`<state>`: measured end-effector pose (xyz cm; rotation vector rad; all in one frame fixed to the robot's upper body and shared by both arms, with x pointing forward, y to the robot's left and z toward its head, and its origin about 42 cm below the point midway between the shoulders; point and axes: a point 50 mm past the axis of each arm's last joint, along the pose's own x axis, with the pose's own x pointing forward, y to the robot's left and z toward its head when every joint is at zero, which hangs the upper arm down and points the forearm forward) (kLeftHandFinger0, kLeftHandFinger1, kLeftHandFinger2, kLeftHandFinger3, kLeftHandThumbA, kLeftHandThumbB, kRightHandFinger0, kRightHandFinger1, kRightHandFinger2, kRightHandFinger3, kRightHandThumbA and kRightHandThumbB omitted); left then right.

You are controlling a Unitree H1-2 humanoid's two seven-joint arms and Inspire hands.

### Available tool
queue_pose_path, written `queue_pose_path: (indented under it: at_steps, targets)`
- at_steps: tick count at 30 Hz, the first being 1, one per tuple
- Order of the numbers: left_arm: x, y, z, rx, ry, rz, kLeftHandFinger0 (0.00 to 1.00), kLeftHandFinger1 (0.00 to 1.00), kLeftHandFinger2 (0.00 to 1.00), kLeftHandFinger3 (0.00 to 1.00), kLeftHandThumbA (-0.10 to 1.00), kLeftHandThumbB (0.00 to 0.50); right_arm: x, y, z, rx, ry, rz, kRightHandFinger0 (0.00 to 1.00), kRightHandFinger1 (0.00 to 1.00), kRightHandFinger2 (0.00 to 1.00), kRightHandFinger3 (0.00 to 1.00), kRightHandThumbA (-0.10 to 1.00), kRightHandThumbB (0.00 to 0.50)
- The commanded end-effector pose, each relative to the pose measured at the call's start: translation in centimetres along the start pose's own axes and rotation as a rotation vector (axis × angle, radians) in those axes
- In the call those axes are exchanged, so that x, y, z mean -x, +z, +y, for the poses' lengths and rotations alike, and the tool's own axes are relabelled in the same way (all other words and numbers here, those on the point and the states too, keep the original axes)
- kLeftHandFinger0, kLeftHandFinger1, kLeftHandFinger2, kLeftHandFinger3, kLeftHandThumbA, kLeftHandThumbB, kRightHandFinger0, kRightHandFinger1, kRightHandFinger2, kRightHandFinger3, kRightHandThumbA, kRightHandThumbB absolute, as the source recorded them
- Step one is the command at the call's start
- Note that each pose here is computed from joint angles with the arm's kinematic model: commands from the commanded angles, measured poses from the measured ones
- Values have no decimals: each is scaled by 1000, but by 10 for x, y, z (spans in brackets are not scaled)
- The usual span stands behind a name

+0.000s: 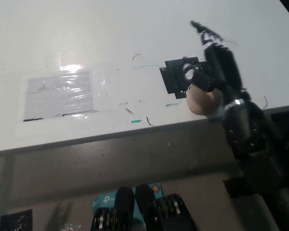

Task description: The robot uses its right hand to grab and squeeze a pink dumpling toy kept on the black mask on the desk

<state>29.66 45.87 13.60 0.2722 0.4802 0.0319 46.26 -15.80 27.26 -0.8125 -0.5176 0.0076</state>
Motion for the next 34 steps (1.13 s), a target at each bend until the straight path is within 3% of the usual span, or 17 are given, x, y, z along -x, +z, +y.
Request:
queue_pose_path:
  at_steps: [1,2,3,8,10,16,18,22,26,34]
  targets:
    - [4,15,15,-37,8,-38,704,807,897,1000,1000,88,17,6,-38,-49,-85,-44,569,717,923,901,46,136]
    - [4,15,14,-33,9,-34,718,817,903,1000,1000,84,32,3,-49,-84,-112,-47,448,567,760,863,-11,120]
    - [4,15,15,-35,9,-33,719,818,906,1000,1000,83,42,0,-55,-124,-134,-57,399,512,704,838,-78,126]
    - [5,15,15,-27,2,-36,724,817,905,1000,1000,84,77,-16,-66,-119,-182,16,258,330,485,803,-65,107]
    - [5,15,15,-15,14,-23,711,800,881,984,1000,81,92,-30,-64,-167,-190,92,251,289,423,787,-100,128]
    - [4,13,12,-24,-1,-24,715,817,903,1000,1000,75,111,-64,-44,-296,-147,249,184,212,389,832,-100,109]
    - [3,13,9,-34,9,-25,697,809,892,1000,1000,81,112,-75,-30,-320,-127,305,128,162,328,832,-100,119]
    - [2,13,9,-2,5,-20,720,818,891,1000,1000,94,112,-89,-18,-340,-93,345,101,139,305,778,-100,112]
    - [1,13,11,-25,11,-24,694,804,892,1000,1000,75,113,-107,-5,-421,-67,438,1,80,260,679,-58,134]
    - [3,8,8,-32,19,-28,647,786,881,997,1000,70,110,-115,-3,-435,-45,486,0,75,248,646,-1,137]
